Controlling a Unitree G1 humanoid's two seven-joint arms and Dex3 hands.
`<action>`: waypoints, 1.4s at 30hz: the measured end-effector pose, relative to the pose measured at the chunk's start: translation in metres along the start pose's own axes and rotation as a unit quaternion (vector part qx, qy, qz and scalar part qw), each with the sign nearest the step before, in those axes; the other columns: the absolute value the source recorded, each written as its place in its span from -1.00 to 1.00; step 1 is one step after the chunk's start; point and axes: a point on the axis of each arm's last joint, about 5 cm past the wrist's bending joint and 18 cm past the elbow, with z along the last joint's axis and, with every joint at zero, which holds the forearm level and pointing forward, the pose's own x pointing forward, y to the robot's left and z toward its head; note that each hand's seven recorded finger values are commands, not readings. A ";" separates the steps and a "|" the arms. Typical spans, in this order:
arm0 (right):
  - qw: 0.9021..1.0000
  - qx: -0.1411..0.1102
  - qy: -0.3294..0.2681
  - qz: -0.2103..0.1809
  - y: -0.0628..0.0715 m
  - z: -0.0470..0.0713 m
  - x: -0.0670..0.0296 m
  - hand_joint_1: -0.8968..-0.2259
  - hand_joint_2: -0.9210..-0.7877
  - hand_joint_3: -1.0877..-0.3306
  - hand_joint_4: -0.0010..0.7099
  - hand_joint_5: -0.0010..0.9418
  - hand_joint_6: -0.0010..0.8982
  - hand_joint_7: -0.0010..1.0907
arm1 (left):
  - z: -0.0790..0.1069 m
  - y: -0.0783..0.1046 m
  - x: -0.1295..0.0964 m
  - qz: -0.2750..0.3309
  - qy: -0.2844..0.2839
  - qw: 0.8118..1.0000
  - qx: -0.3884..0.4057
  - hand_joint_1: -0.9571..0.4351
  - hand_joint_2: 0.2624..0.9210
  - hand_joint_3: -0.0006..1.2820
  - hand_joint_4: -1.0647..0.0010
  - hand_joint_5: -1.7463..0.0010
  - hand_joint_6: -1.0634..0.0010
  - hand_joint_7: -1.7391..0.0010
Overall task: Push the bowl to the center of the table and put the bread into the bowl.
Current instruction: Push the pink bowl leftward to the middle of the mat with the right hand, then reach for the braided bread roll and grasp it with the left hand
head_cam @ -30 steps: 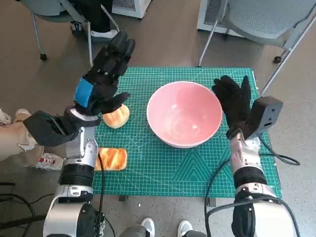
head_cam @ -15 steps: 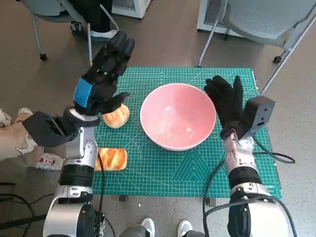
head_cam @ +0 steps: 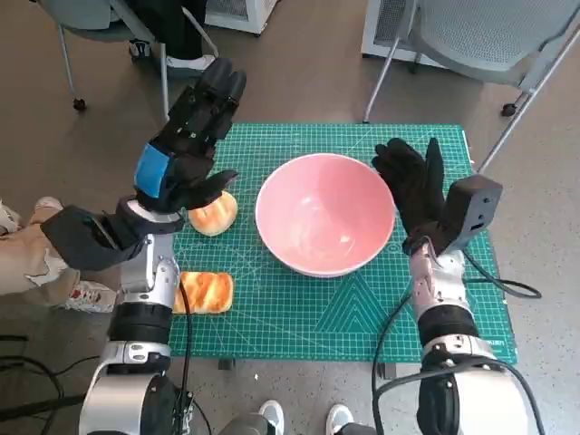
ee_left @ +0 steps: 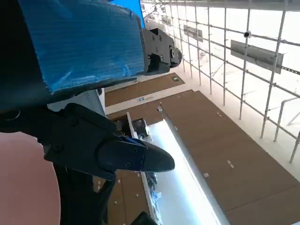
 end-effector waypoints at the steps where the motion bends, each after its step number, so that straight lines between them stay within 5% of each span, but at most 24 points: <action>1: 1.000 -0.004 -0.009 0.001 -0.001 0.003 0.0008 -0.24 -1.00 -0.25 -0.50 -0.99 -0.52 -0.81 | 0.000 0.000 -0.001 0.000 0.000 1.000 0.000 -0.54 1.00 -0.68 0.98 1.00 0.68 0.99; 9: 0.989 -0.074 -0.126 0.025 -0.001 0.030 0.0059 -0.28 -1.00 -0.31 -0.50 -0.99 -0.49 -0.79 | 0.000 -0.001 -0.004 0.005 0.001 1.000 0.001 -0.55 1.00 -0.67 0.94 0.99 0.67 0.99; 17: 0.946 -0.132 -0.277 0.104 0.012 0.059 0.0060 -0.44 -1.00 -0.23 -0.45 -0.98 -0.49 -0.77 | 0.000 -0.003 -0.003 0.010 0.000 1.000 0.000 -0.56 1.00 -0.68 0.93 0.99 0.67 0.99; 24: 0.920 -0.138 -0.331 0.158 0.022 0.065 0.0010 -0.48 -1.00 -0.13 -0.41 -0.97 -0.48 -0.74 | 0.001 -0.007 -0.002 0.010 -0.002 1.000 -0.001 -0.58 1.00 -0.69 0.98 1.00 0.66 0.98; 36: 0.906 -0.142 -0.354 0.185 0.026 0.068 -0.0057 -0.44 -1.00 -0.11 -0.41 -0.98 -0.49 -0.72 | 0.008 -0.011 -0.006 -0.005 -0.001 1.000 0.021 -0.61 1.00 -0.74 0.98 1.00 0.67 0.98; 42: 0.906 -0.142 -0.352 0.187 0.026 0.067 -0.0065 -0.42 -1.00 -0.11 -0.40 -0.98 -0.50 -0.71 | 0.035 0.002 -0.018 -0.058 0.048 0.991 0.106 -0.33 0.44 -0.92 1.00 1.00 0.84 1.00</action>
